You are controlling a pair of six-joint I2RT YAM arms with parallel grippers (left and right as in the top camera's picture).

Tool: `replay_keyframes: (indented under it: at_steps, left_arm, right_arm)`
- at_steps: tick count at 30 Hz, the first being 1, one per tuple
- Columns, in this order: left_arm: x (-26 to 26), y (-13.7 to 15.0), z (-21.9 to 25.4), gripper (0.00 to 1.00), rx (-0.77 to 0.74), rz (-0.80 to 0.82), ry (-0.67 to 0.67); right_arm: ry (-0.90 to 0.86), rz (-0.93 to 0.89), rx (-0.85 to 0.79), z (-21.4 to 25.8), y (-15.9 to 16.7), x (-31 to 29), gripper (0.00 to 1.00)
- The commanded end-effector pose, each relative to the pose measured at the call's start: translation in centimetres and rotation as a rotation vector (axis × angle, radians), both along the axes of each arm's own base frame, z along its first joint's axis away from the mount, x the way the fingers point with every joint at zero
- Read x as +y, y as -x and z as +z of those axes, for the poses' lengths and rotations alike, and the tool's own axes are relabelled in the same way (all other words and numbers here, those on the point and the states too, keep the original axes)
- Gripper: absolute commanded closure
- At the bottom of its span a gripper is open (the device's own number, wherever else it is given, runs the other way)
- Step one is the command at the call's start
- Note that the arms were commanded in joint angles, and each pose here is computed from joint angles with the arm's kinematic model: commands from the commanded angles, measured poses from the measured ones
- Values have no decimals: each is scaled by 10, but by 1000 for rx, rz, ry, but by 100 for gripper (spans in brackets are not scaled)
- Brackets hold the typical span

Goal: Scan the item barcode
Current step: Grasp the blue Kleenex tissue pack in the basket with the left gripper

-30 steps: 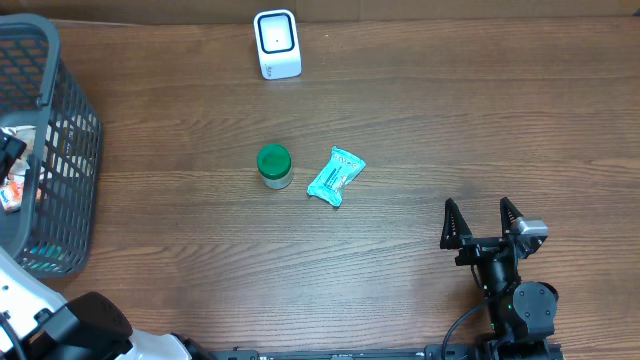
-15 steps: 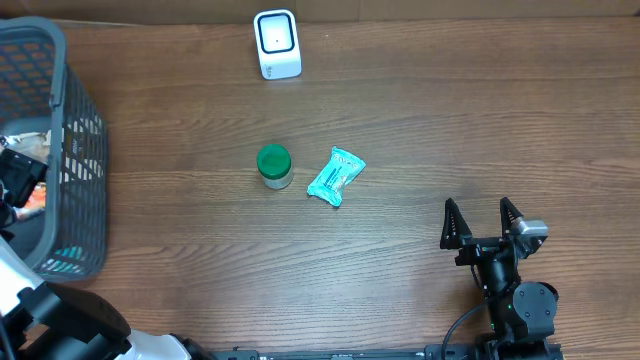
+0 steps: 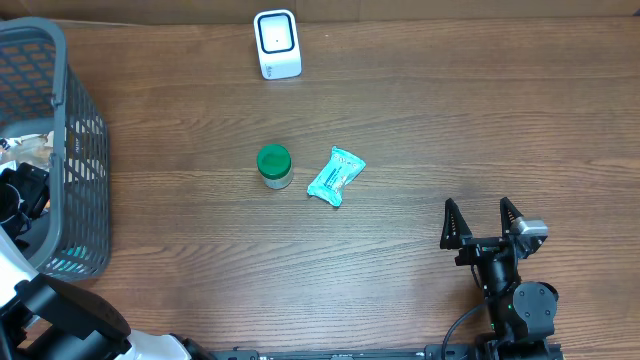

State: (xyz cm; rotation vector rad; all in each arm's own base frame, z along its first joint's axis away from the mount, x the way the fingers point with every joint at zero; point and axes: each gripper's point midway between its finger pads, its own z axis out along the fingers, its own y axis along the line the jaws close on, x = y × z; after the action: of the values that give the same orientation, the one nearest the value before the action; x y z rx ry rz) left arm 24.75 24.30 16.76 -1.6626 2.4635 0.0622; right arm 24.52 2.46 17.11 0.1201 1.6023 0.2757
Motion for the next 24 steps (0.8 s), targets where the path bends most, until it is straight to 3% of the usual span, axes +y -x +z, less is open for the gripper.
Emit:
replay_keyframes:
  at_steps: [1,8,24]
  left_arm:
    - [0,4,-5,5,8,2,11]
    - [-1,6,-34,14,17,24,25]
    - [8,31,-104,21,131,70,52]
  right_arm:
    - [7,1,-7,-1,0,0,0]
    - [7,1,-7,-1,0,0,0]
    - [7,1,-7,-1,0,0,0]
